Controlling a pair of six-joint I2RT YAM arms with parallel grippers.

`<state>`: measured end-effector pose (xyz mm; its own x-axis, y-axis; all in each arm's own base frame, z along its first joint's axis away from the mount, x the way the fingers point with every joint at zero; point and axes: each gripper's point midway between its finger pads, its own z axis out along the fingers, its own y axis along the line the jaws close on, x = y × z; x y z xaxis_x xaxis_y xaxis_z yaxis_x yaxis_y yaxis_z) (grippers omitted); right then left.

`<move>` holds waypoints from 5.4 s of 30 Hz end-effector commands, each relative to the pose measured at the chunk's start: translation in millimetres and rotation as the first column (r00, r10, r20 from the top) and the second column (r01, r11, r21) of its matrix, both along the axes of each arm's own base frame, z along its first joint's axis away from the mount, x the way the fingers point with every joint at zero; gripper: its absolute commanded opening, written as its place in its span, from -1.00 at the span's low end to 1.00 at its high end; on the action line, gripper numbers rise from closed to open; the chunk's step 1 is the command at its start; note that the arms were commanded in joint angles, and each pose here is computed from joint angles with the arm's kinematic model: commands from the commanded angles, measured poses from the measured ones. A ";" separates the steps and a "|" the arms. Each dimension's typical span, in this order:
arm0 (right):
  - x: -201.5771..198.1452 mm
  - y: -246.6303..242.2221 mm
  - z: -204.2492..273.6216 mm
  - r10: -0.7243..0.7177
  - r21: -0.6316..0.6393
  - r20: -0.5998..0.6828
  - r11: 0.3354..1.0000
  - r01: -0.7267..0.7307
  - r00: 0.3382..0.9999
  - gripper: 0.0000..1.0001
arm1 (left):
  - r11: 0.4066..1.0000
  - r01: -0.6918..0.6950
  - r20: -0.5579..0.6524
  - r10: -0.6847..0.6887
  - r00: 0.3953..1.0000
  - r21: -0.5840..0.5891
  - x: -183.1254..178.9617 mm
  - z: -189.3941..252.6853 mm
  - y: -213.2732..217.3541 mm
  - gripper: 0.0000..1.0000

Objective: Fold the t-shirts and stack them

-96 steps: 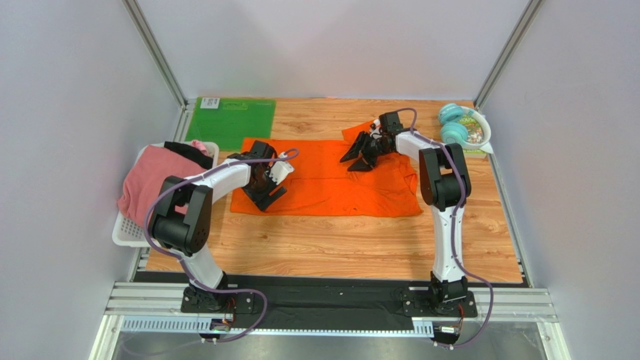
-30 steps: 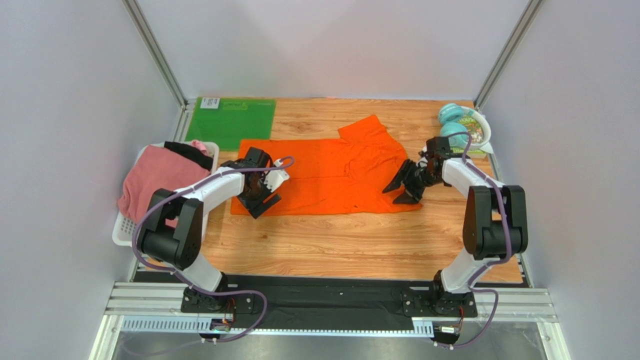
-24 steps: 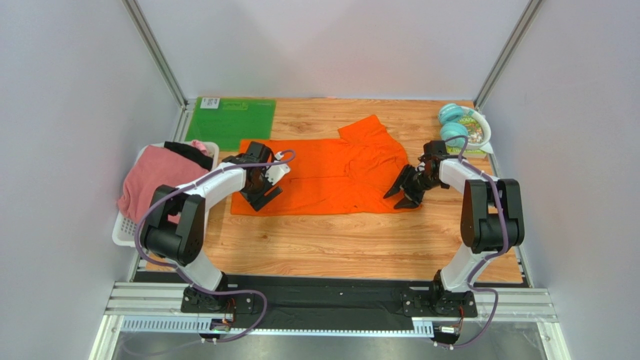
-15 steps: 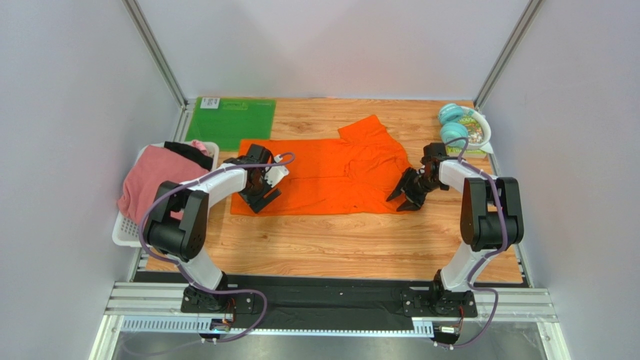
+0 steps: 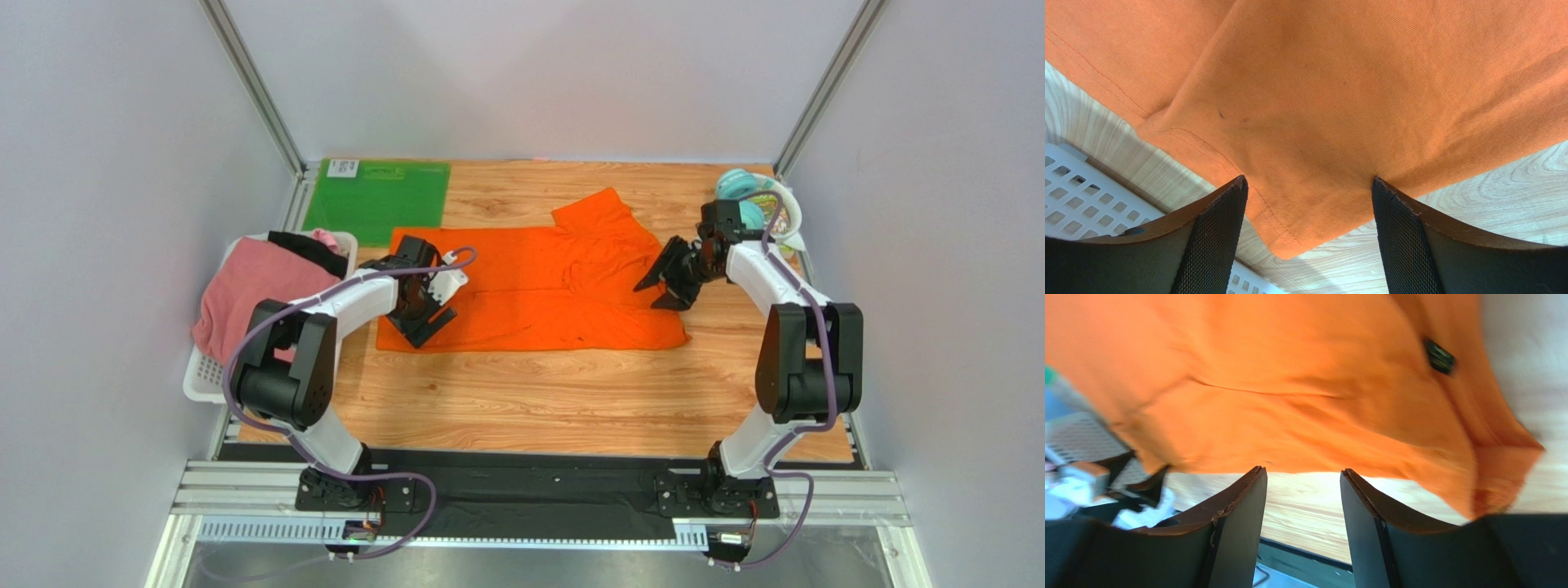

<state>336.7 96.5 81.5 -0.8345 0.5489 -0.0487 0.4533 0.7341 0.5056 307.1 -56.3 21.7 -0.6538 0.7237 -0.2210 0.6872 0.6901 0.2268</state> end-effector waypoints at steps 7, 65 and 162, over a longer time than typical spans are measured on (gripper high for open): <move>18.1 10.5 -22.1 0.003 0.006 -0.005 1.000 -0.003 1.000 0.07 | 1.000 -0.009 -0.033 0.009 0.999 0.010 -10.9 -8.8 7.4 0.61; 32.3 12.7 -42.4 0.014 -0.112 -0.018 0.994 -0.016 1.000 0.13 | 0.963 -0.069 -0.188 0.019 0.982 -0.262 -22.4 6.5 -62.9 0.61; 280.5 -64.5 -1.5 0.083 -0.111 0.434 0.993 -0.038 0.897 0.28 | 0.839 -0.412 0.014 0.446 0.895 -0.357 230.1 14.7 -10.1 0.61</move>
